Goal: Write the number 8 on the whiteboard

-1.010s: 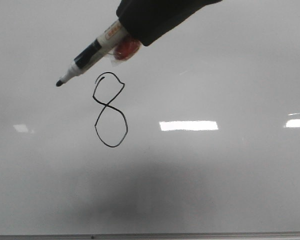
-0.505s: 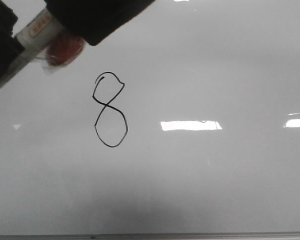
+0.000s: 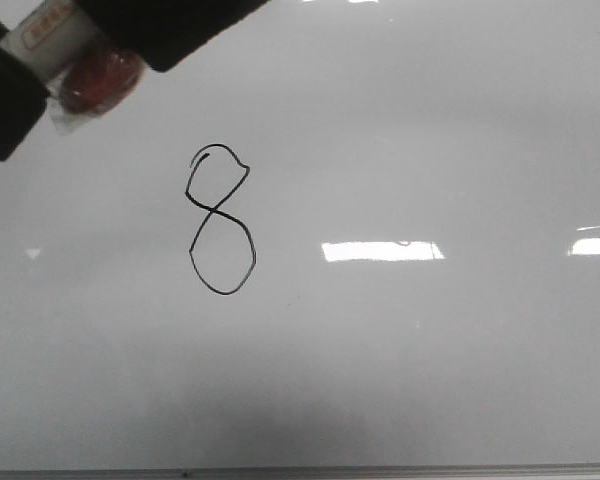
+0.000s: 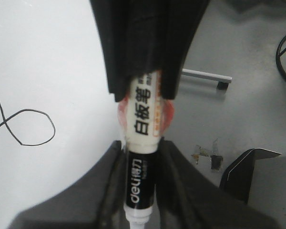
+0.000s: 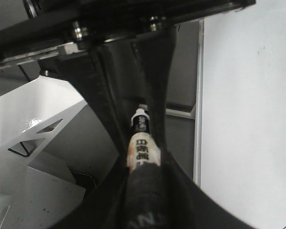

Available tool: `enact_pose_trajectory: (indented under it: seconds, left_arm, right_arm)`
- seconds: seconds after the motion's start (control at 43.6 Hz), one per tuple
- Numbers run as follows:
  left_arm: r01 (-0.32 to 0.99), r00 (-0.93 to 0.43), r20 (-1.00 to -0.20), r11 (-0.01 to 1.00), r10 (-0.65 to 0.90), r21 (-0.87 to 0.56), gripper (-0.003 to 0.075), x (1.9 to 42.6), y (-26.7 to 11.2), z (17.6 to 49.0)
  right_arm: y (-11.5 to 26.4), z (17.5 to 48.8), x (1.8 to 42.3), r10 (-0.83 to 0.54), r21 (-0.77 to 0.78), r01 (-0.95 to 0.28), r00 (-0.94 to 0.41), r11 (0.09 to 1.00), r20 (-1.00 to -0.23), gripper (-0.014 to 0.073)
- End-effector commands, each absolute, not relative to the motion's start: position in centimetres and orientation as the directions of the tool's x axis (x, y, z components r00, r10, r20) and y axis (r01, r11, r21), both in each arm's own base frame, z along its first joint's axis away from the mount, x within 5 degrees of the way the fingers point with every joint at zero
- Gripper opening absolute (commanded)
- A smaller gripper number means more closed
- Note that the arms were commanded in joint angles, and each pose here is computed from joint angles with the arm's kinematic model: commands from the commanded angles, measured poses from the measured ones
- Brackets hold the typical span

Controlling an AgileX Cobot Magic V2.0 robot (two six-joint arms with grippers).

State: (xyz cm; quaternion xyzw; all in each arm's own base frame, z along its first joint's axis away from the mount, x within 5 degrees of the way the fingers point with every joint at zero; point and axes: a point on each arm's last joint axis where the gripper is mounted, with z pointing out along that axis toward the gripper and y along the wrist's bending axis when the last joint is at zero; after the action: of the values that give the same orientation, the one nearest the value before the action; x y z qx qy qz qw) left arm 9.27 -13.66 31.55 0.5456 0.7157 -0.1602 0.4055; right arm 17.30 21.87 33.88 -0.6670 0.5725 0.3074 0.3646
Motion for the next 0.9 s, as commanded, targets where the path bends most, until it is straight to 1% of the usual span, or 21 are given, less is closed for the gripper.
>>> enact_pose_trajectory:
  seconds: [0.0,0.092,0.115,0.161,0.184,0.207,0.23,0.252,0.344,0.413,0.436,0.482,0.551,0.62,0.711,0.78,0.826,0.872]
  left_arm:
    - [0.898,-0.034,-0.813,0.375,0.581,0.231,0.0059,9.4,-14.0,33.2]
    - [0.898,-0.034,-0.813,0.375,0.581,0.231,-0.0004,9.4,-14.0,33.2]
    - [0.898,-0.034,-0.813,0.375,0.581,0.231,-0.0021,9.4,-14.0,33.2]
    - [0.898,-0.034,-0.813,0.375,0.581,0.231,-0.0021,9.4,-14.0,33.2]
    - [0.898,-0.034,-0.813,0.375,0.581,0.231,-0.0021,9.4,-14.0,33.2]
    - [0.898,-0.034,-0.813,0.375,0.581,0.231,-0.0021,9.4,-14.0,33.2]
    - [0.898,-0.034,-0.813,0.375,0.581,0.231,-0.0021,9.4,-14.0,33.2]
    - [0.898,-0.034,-0.813,0.375,0.581,0.231,-0.0021,9.4,-14.0,33.2]
    - [0.898,-0.034,-0.813,0.375,0.581,0.231,-0.0021,9.4,-14.0,33.2]
    - [0.899,-0.036,-0.811,0.374,0.585,0.23,-0.0021,9.4,-14.0,33.2]
    - [0.899,-0.039,-0.81,0.375,0.585,0.227,-0.0021,9.4,-14.0,33.2]
    - [0.899,-0.047,-0.812,0.379,0.582,0.22,-0.0021,9.4,-14.0,33.2]
    - [0.898,-0.054,-0.814,0.384,0.579,0.214,-0.0021,9.4,-14.0,33.2]
    - [0.892,-0.082,-0.817,0.408,0.57,0.195,-0.0021,9.6,-13.9,33.2]
    - [0.874,-0.141,-0.811,0.456,0.568,0.167,-0.0021,10.4,-13.8,32.8]
    - [0.85,-0.2,-0.803,0.507,0.562,0.144,-0.0021,11.3,-13.7,32.4]
    - [0.821,-0.256,-0.798,0.559,0.545,0.119,-0.0021,12.1,-13.4,32.2]
    - [0.779,-0.328,-0.793,0.622,0.512,0.079,-0.0021,13.0,-13.0,31.9]
  right_arm:
    - [21.8,36.2,16.6,-0.457,-0.148,-0.987,0.162,-0.066,-0.875,-0.0057]
    - [21.9,36.4,16.6,-0.437,-0.132,-0.989,0.145,-0.059,-0.888,-0.0034]
    - [21.9,36.4,16.6,-0.434,-0.129,-0.99,0.141,-0.058,-0.89,-0.0009]
    - [21.9,36.5,16.6,-0.427,-0.125,-0.991,0.136,-0.054,-0.894,0.0047]
    - [21.9,36.5,16.6,-0.427,-0.125,-0.991,0.135,-0.052,-0.894,0.0085]
    - [21.9,36.5,16.6,-0.424,-0.126,-0.991,0.134,-0.047,-0.896,0.0143]
    - [21.9,36.5,16.7,-0.421,-0.124,-0.991,0.13,-0.042,-0.897,0.0174]
    - [22.0,36.6,16.7,-0.418,-0.124,-0.992,0.127,-0.035,-0.899,0.0242]
    - [22.0,36.8,16.9,-0.397,-0.119,-0.993,0.112,-0.006,-0.911,0.0461]
    - [22.0,37.2,17.0,-0.38,-0.128,-0.991,0.108,0.028,-0.919,0.0581]
    - [21.9,37.3,17.1,-0.377,-0.135,-0.99,0.111,0.038,-0.92,0.0609]
    - [21.7,37.7,17.0,-0.367,-0.153,-0.986,0.12,0.061,-0.922,0.0627]
    - [21.1,38.5,16.9,-0.349,-0.185,-0.977,0.138,0.104,-0.927,0.0623]
    - [20.2,39.4,16.7,-0.328,-0.2,-0.969,0.144,0.146,-0.934,0.0623]
    - [18.4,40.7,16.3,-0.293,-0.183,-0.956,0.112,0.228,-0.95,0.0622]
    - [16.7,41.3,16.0,-0.273,-0.169,-0.939,0.086,0.3,-0.958,0.0622]
    - [15.4,41.5,15.7,-0.263,-0.169,-0.919,0.075,0.356,-0.962,0.0617]
    - [14.0,41.3,15.4,-0.248,-0.154,-0.893,0.049,0.423,-0.967,0.0595]
